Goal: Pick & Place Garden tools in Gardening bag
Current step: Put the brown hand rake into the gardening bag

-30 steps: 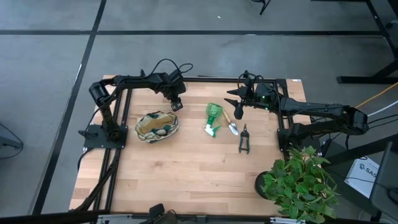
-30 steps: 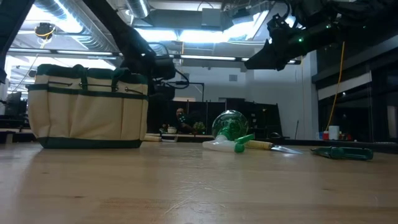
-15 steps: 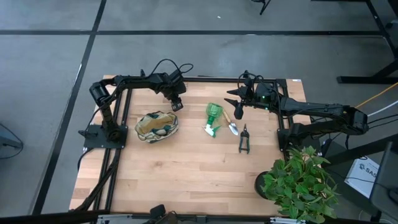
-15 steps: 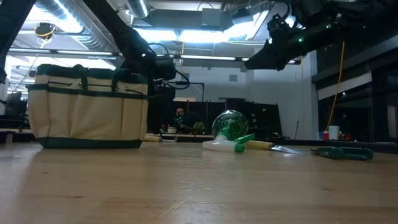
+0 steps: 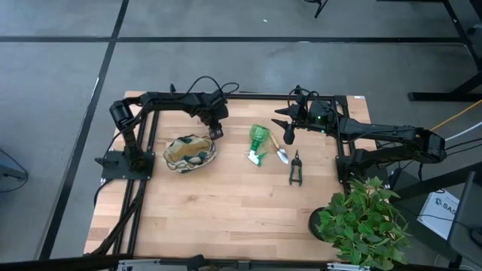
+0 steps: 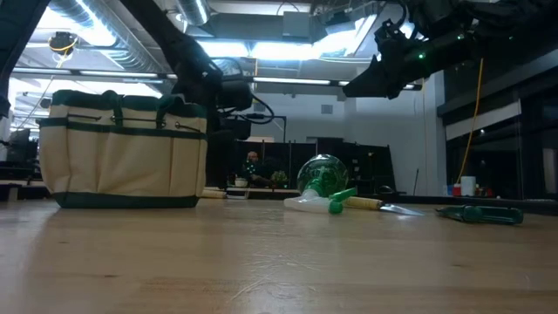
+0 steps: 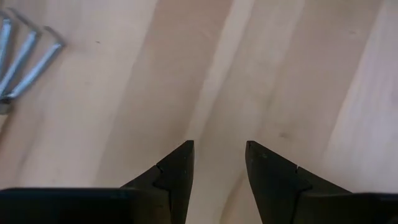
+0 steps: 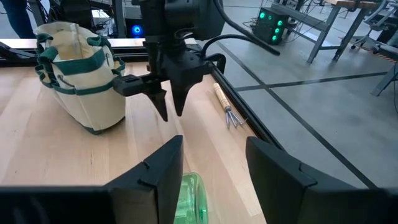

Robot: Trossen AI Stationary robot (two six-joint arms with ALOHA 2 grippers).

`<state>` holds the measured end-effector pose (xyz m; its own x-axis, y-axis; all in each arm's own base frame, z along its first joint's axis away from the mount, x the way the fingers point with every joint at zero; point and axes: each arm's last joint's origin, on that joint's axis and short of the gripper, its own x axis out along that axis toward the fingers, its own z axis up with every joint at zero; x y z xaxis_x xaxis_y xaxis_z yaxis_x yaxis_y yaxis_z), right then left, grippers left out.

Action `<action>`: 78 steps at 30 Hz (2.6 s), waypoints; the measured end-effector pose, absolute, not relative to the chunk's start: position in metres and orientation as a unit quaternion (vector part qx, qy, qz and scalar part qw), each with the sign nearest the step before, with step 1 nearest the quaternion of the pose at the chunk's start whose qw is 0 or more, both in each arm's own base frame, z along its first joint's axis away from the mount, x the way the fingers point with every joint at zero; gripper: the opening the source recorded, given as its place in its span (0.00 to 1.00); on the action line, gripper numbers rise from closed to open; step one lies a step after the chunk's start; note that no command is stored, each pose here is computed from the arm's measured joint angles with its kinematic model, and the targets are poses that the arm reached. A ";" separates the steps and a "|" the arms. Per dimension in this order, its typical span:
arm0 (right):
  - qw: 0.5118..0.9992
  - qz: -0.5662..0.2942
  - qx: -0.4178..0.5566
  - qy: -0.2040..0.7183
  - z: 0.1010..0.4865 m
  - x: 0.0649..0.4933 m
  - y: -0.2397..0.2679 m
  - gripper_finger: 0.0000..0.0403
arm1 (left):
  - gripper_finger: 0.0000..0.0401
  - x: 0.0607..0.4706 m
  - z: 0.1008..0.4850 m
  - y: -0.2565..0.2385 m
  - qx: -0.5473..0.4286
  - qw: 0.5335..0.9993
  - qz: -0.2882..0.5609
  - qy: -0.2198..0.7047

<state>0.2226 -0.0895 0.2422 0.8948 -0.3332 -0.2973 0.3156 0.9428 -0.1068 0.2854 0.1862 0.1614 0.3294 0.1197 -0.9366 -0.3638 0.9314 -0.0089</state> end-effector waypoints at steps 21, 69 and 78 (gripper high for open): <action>0.973 -0.167 -0.028 0.158 0.242 0.223 -0.089 0.44 | 0.35 0.294 0.160 0.165 -0.111 0.807 0.102 0.571; 0.973 -0.167 -0.028 0.158 0.242 0.223 -0.089 0.44 | 0.00 0.304 0.165 0.170 -0.061 0.845 0.081 0.526; 0.973 -0.167 -0.028 0.157 0.242 0.223 -0.089 0.44 | 0.01 0.305 0.165 0.171 -0.060 0.848 0.086 0.520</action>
<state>0.2226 -0.0895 0.2422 0.8949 -0.3329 -0.2973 0.3154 0.9430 -0.1064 0.3047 0.1709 0.1654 0.4453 0.0836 -0.8915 -0.2091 0.9778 -0.0127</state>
